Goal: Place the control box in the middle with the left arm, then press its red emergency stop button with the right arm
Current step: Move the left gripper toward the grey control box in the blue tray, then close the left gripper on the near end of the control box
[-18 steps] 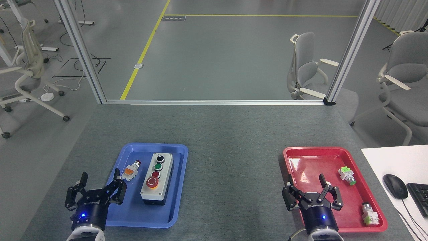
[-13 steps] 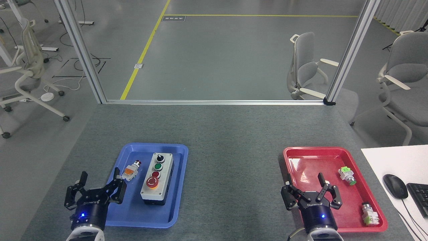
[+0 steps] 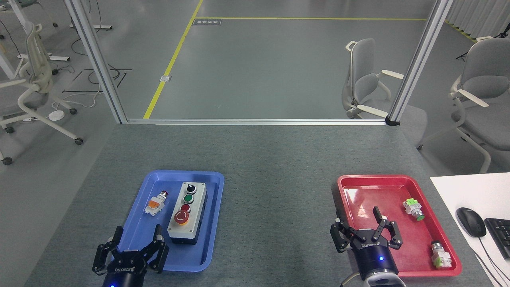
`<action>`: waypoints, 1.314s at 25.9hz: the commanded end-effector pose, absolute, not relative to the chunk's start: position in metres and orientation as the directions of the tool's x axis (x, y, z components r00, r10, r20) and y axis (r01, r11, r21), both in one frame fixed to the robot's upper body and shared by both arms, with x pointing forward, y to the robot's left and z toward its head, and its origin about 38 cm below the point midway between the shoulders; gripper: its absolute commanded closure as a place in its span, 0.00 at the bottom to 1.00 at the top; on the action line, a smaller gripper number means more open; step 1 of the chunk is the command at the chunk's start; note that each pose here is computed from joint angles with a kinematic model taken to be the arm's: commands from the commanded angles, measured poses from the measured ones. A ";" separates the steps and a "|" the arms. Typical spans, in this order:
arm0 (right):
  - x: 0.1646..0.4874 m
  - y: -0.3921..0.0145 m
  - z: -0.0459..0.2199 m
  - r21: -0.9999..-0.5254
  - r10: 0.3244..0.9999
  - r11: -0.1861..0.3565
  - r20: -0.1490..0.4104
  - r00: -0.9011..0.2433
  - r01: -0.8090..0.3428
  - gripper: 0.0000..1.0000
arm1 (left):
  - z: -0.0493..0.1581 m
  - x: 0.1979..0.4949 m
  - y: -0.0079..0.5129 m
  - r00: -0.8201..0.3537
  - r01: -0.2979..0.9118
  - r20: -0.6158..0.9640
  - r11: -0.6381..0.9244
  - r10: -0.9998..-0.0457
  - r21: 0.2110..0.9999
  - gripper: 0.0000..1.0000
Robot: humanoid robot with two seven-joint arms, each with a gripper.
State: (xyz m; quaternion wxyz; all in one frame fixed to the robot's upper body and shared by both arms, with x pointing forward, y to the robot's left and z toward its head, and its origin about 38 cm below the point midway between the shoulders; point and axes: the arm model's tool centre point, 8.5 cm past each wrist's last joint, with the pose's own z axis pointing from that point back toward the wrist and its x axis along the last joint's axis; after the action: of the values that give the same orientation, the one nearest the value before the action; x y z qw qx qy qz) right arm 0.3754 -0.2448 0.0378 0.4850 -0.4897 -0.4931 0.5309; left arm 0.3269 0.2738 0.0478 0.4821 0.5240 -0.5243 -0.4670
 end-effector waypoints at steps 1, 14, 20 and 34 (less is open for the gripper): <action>0.373 -0.243 0.033 -0.997 0.996 -0.037 -0.031 -0.086 -0.073 0.02 | 0.038 0.326 0.238 -0.003 -0.080 -0.057 -0.057 -0.998 0.995 0.05; 0.377 -0.250 0.039 -0.994 0.994 0.107 0.107 0.001 -0.032 0.02 | -0.010 0.363 0.213 0.045 0.062 -0.139 -0.136 -0.989 0.989 0.05; 0.377 -0.257 0.043 -0.994 0.993 0.106 0.106 0.055 0.014 0.02 | -0.011 0.383 0.218 0.059 0.078 -0.141 -0.136 -0.988 0.988 0.05; 0.380 -0.252 0.046 -0.998 0.998 0.068 0.068 0.008 0.010 0.03 | -0.026 0.405 0.223 0.079 0.157 -0.116 -0.103 -0.990 0.982 0.04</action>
State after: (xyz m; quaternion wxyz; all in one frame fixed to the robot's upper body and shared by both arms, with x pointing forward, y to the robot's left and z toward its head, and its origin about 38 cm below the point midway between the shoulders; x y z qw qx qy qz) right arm 0.3793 -0.2520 0.0454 0.5263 -0.4836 -0.5223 0.4652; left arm 0.3993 0.2214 -0.0228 0.5225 0.5144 -0.4126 -0.5405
